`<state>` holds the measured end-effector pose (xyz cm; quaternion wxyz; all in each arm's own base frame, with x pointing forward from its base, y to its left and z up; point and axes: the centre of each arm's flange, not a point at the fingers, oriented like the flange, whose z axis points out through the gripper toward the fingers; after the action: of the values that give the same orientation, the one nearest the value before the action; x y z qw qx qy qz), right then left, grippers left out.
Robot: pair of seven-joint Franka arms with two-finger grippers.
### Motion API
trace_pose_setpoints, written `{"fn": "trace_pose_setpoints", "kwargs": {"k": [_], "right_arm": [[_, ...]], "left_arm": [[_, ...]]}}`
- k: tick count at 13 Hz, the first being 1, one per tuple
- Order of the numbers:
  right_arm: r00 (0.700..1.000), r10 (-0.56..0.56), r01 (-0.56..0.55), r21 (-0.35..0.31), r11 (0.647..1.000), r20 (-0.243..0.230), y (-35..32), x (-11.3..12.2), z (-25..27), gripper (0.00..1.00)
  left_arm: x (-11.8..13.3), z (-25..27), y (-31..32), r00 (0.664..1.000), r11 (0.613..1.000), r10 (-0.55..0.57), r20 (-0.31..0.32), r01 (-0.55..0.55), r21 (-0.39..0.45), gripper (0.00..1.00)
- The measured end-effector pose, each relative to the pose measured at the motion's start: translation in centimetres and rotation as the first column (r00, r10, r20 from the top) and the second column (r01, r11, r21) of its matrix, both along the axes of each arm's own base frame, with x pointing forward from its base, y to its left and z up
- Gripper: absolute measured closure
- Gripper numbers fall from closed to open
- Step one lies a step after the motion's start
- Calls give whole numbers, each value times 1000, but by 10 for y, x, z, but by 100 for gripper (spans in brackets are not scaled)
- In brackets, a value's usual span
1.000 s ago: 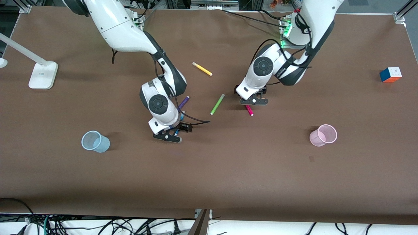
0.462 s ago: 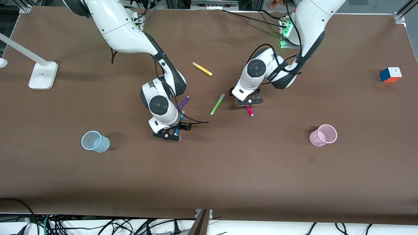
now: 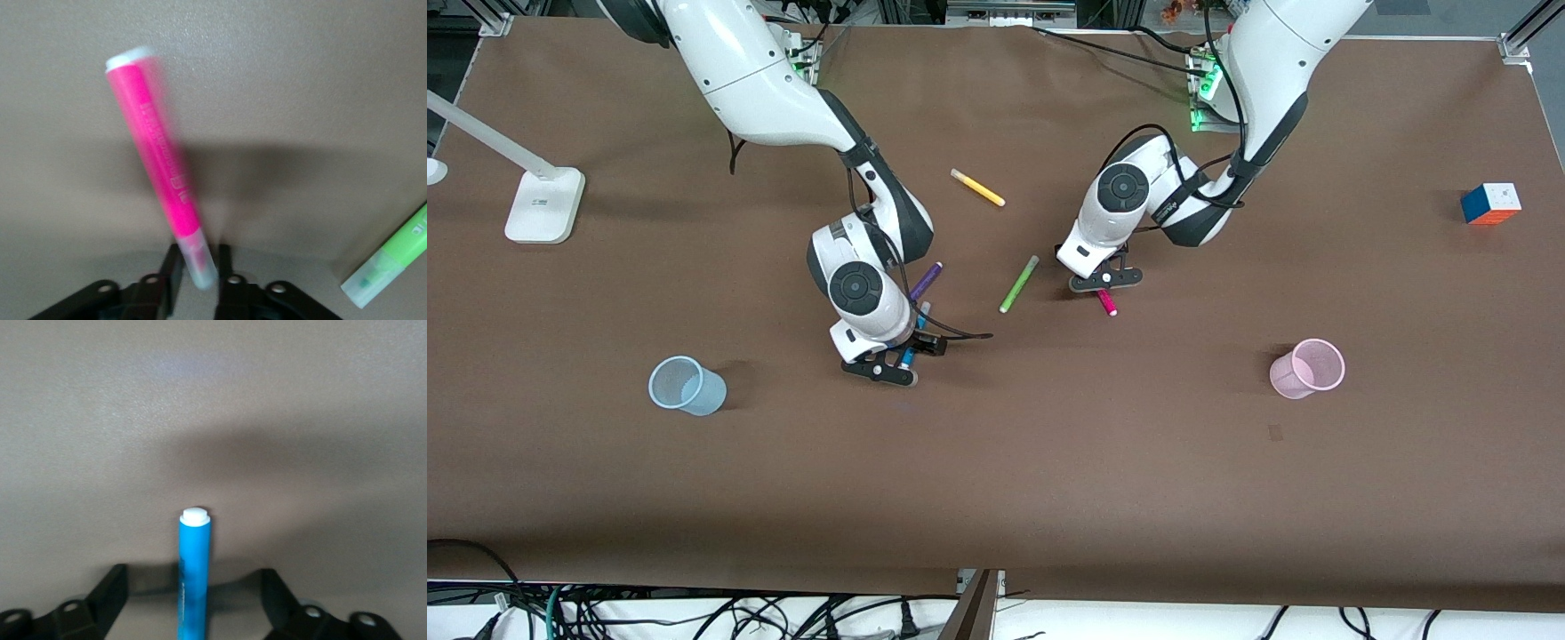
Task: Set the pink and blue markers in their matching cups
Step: 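Close the right gripper on the blue marker while the left gripper grasps the pink, then carry the blue marker to the blue cup while the left gripper carries pink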
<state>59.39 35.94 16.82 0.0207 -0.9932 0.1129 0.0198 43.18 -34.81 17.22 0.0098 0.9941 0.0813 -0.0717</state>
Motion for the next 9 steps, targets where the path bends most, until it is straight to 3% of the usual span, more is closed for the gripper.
{"fn": "trace_pose_setpoints", "kwargs": {"k": [3,6,9], "right_arm": [[1000,0,0,8,1000,7,2,1,7,54],[1000,-1,1,11,1000,10,3,1,11,82],[1000,5,-5,8,1000,4,2,1,11,82]], "left_arm": [[1,1,3,1000,999,-2,-25,3,38,83],[14,28,10,995,984,-10,-100,27,174,83],[34,68,17,977,955,-100,-189,147,258,83]]}}
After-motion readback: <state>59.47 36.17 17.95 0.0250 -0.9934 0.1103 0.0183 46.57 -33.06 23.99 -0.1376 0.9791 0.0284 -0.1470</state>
